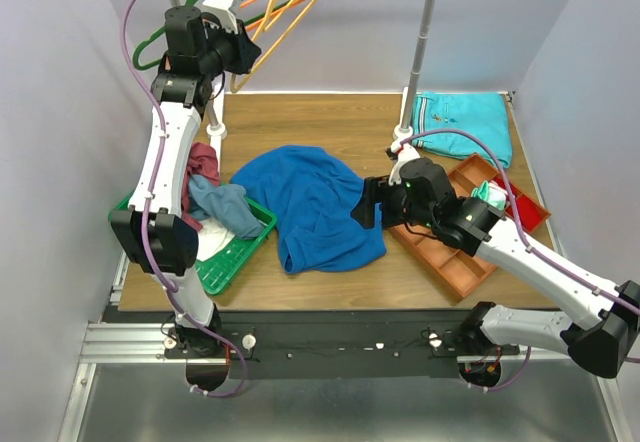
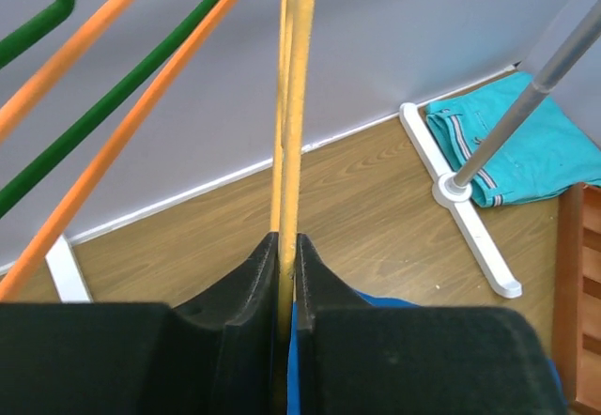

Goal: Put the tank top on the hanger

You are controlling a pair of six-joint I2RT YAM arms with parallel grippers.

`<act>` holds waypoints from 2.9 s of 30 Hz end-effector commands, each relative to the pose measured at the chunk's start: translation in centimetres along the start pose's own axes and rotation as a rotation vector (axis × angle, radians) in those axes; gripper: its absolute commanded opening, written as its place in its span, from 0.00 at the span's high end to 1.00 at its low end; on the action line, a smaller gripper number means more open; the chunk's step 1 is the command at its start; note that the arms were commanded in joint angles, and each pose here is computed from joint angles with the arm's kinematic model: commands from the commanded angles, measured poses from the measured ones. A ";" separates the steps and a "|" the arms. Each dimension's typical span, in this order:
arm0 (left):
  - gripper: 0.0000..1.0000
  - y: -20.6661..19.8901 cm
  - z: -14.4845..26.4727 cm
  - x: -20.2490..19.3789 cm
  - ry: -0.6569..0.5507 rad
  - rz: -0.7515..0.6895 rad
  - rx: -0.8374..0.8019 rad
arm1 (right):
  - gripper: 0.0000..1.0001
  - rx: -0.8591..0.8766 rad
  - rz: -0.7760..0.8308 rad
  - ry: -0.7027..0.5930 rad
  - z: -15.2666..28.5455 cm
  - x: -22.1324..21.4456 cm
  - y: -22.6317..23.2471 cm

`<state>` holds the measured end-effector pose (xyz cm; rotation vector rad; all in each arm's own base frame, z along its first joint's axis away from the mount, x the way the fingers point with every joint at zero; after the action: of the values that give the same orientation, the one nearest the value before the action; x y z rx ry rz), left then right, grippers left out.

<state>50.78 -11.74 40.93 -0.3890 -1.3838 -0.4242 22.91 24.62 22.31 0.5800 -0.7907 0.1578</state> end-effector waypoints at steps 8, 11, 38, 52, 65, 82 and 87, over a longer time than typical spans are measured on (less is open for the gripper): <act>1.00 -3.5 0.8 3.7 -0.085 -0.118 0.062 | 0.17 -0.076 -0.012 -0.068 0.9 1.2 -1.3; 1.00 -4.2 0.9 4.8 -0.107 -0.138 0.074 | 0.17 -0.084 -0.010 -0.083 1.2 1.6 -1.4; 1.00 -11.4 8.1 1.9 -0.089 0.001 -0.023 | 0.17 -0.223 -0.002 -0.084 1.6 0.2 -4.6; 1.00 -18.3 16.7 -12.2 0.168 0.245 -0.031 | 0.27 -0.376 -0.029 -0.001 -3.9 -2.4 -7.2; 1.00 -17.9 23.6 -19.2 0.414 0.230 0.037 | 0.43 -0.554 -0.057 0.070 -11.4 -0.6 -10.7; 1.00 -22.7 27.5 -21.6 0.493 0.238 -0.299 | 0.55 -0.668 -0.041 0.114 -13.0 -2.6 -13.7; 1.00 -23.3 27.5 -21.8 0.512 0.240 -0.338 | 0.80 -0.668 -0.035 0.126 -12.5 -3.1 -13.9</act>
<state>13.81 -15.79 23.78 -0.5957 -0.7929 -0.4426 33.59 21.13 7.42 -0.0078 -0.6493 -0.0920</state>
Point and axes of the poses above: each gripper's point midway between its finger pads, its own z axis back along the fingers, its own y axis along the line the jaws close on, x = y × z, the point moved 1 cm from there along z, back along the fingers, and after that the axes turned 6 degrees about -z, right-handed, at the moved point
